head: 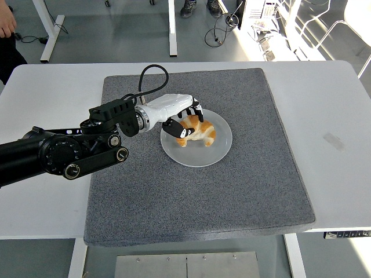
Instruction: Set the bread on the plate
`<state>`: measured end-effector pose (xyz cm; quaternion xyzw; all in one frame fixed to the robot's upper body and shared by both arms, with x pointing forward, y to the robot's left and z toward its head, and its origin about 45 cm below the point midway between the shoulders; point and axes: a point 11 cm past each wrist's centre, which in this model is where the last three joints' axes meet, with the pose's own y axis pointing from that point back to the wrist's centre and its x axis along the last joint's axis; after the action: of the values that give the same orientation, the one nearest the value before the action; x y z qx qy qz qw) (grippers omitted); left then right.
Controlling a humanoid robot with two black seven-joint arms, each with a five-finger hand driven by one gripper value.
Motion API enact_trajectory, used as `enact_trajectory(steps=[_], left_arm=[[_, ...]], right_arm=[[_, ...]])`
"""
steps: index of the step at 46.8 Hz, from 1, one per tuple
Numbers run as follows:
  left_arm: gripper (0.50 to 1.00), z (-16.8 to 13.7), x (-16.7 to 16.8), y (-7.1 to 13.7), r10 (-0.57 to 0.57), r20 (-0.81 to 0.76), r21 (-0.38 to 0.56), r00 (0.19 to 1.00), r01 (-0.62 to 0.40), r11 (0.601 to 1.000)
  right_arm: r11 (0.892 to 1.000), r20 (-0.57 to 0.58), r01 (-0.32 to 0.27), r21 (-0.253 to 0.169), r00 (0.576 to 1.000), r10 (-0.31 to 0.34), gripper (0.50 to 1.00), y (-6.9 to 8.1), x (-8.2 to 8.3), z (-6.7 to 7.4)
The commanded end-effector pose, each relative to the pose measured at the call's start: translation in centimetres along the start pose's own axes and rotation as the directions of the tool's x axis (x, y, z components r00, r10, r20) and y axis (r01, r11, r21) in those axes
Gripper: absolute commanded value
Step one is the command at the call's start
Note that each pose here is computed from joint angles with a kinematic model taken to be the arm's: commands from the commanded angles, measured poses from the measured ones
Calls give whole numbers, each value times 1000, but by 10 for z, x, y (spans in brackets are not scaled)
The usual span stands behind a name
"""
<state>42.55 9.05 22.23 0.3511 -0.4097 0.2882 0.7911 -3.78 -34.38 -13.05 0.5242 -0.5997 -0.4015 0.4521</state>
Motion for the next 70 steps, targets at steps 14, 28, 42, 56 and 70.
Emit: enact_trajectory(steps=[14, 28, 42, 56, 70], left_arm=[[690, -4, -5, 1, -2, -15, 7, 1000, 2, 1000], [925, -4, -5, 1, -2, -22, 7, 1000, 2, 1000], [930, -1, 44, 1, 129, -236, 17, 963, -129, 991], [930, -27, 102, 11, 318, -657, 105, 684, -335, 936], [930, -69, 110, 22, 411, -808, 204, 422, -454, 867]], right_arm=[[1000, 0, 0, 2, 1000, 0, 1000, 0, 0, -1], [1000, 0, 0, 0, 1000, 0, 1000, 0, 0, 0], [1000, 0, 0, 2, 1000, 0, 1000, 0, 0, -1], [1000, 0, 0, 0, 1000, 0, 1000, 0, 0, 0], [1000, 0, 0, 0, 1000, 0, 1000, 0, 0, 0]])
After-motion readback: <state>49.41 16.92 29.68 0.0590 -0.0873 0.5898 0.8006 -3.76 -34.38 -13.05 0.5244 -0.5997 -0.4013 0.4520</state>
